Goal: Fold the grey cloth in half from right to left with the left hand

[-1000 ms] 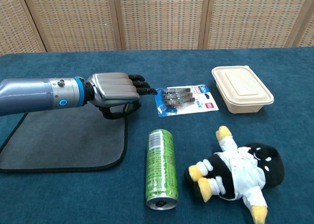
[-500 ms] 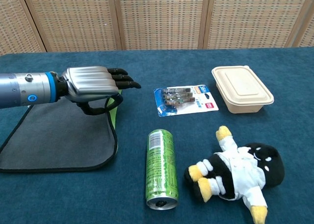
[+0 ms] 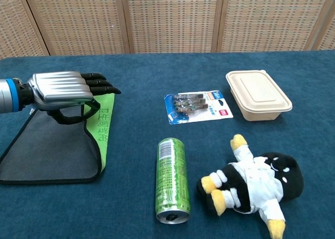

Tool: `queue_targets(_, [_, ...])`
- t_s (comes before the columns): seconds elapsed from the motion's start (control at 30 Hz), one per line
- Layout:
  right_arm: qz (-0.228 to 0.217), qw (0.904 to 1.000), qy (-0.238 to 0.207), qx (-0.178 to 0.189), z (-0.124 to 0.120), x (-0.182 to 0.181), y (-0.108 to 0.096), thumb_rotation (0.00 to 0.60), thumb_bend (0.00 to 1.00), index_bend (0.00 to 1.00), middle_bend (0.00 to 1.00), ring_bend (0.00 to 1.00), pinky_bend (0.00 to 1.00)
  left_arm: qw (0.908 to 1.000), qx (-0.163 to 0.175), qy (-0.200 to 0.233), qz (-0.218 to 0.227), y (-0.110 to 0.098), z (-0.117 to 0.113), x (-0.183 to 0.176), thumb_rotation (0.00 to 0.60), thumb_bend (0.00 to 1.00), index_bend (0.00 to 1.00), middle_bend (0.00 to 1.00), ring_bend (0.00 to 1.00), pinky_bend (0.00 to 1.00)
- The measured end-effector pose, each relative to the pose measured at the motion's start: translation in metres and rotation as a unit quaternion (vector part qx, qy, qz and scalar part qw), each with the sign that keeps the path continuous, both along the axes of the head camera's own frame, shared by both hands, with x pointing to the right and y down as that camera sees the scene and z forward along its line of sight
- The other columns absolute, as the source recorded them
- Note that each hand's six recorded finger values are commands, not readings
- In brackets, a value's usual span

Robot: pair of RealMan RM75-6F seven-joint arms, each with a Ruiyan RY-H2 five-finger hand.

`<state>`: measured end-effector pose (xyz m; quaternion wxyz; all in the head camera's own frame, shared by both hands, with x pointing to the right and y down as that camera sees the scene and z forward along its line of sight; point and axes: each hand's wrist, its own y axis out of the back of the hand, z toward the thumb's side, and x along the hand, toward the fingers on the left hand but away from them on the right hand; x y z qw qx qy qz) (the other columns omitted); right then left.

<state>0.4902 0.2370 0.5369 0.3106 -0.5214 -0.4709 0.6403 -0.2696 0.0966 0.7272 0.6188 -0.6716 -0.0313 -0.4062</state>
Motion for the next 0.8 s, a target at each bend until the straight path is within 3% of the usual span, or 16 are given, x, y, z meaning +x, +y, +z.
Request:
queue_targets(0.2, [0.001, 1.0, -0.001, 0.0, 0.0, 0.001, 0.0, 0.6, 0.0, 0.0, 0.0, 0.0, 0.0, 1.0, 0.001, 0.0, -0.007, 0.004, -0.003, -0.019, 0.6, 0.5, 0.64, 0.0, 0.0, 0.0])
queue_targets(0.8, [-0.002, 1.0, 0.0, -0.004, 0.002, -0.002, 0.0, 0.6, 0.0, 0.0, 0.0, 0.0, 0.0, 0.9984, -0.001, -0.056, -0.007, 0.01, 0.005, -0.076, 0.6, 0.5, 0.64, 0.0, 0.0, 0.0])
